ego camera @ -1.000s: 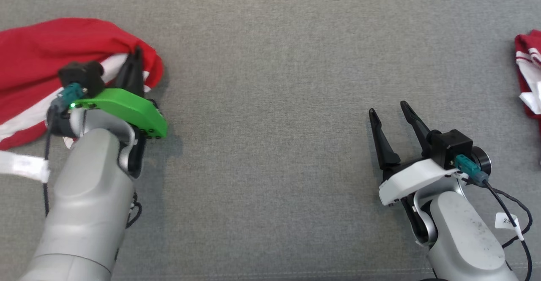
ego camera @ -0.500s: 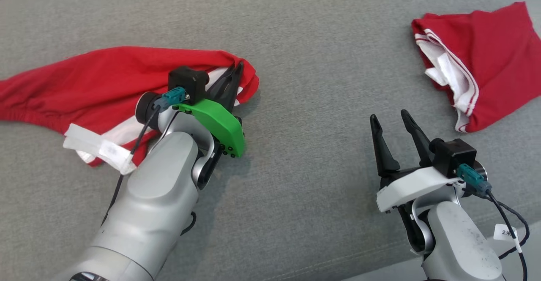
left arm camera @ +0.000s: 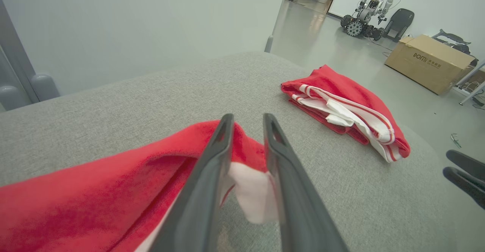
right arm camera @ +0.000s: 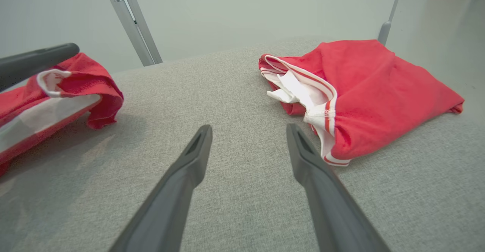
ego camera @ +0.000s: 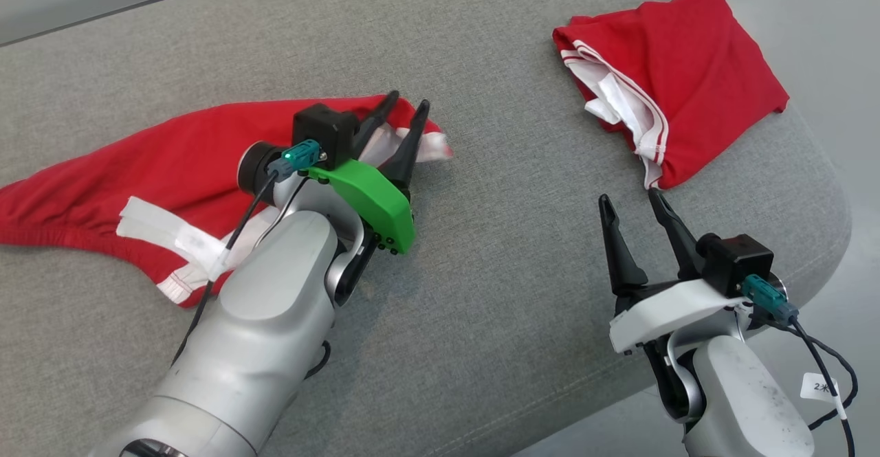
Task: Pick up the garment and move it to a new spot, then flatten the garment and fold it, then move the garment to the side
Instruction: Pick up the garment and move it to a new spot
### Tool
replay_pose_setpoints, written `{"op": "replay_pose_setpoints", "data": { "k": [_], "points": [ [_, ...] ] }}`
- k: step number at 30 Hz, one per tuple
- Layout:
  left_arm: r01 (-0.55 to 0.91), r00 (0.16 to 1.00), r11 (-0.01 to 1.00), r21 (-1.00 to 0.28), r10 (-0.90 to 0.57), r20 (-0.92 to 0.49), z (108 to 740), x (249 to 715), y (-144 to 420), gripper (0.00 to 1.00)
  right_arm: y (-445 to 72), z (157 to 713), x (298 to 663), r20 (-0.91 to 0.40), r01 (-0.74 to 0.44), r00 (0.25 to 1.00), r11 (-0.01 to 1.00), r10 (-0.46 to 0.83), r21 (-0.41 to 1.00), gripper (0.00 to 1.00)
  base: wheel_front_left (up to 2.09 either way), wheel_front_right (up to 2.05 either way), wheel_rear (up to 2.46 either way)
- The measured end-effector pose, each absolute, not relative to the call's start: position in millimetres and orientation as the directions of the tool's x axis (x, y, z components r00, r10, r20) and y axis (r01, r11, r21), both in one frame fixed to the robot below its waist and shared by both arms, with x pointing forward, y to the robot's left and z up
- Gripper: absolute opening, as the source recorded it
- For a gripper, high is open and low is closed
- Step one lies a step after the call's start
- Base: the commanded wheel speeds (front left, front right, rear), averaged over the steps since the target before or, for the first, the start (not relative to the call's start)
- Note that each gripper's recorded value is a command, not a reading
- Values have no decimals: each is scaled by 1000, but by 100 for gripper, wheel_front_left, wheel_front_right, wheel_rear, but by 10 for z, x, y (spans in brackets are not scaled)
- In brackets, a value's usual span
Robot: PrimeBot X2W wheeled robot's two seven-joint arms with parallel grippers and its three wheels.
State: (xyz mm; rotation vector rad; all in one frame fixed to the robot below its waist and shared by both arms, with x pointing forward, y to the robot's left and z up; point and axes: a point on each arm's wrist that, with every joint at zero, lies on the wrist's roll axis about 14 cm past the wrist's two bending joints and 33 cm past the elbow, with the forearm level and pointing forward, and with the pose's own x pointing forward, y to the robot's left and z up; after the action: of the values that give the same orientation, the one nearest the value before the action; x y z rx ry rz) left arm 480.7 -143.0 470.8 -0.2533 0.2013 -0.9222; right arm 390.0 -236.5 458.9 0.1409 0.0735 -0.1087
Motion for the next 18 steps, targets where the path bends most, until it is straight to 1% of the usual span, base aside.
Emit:
{"op": "replay_pose_setpoints", "data": {
  "k": [4, 7, 11, 15, 18],
  "points": [
    [723, 647, 625, -294, -762, -32, 4791, 4885, -1246, 100, -2337, 4605, 3916, -73, 106, 993, 984, -96, 143, 100, 0, 0, 0],
    [679, 707, 691, -249, -706, -30, 4772, 4948, -919, 100, -2267, 4593, 3940, -73, 87, 994, 985, -77, 148, 100, 0, 0, 0],
    [603, 787, 775, -189, -617, -19, 4783, 4919, -443, 100, -2111, 4595, 3991, -67, 43, 997, 987, -33, 156, 100, 0, 0, 0],
    [481, 870, 864, -147, -491, -39, 4706, 4808, 134, 100, -1891, 4643, 4053, -49, -23, 998, 987, 31, 160, 100, 0, 0, 0],
    [385, 917, 912, -141, -395, -52, 4663, 4675, 523, 100, -1752, 4684, 4075, -35, -64, 997, 985, 70, 163, 100, 0, 0, 0]
  ]
}}
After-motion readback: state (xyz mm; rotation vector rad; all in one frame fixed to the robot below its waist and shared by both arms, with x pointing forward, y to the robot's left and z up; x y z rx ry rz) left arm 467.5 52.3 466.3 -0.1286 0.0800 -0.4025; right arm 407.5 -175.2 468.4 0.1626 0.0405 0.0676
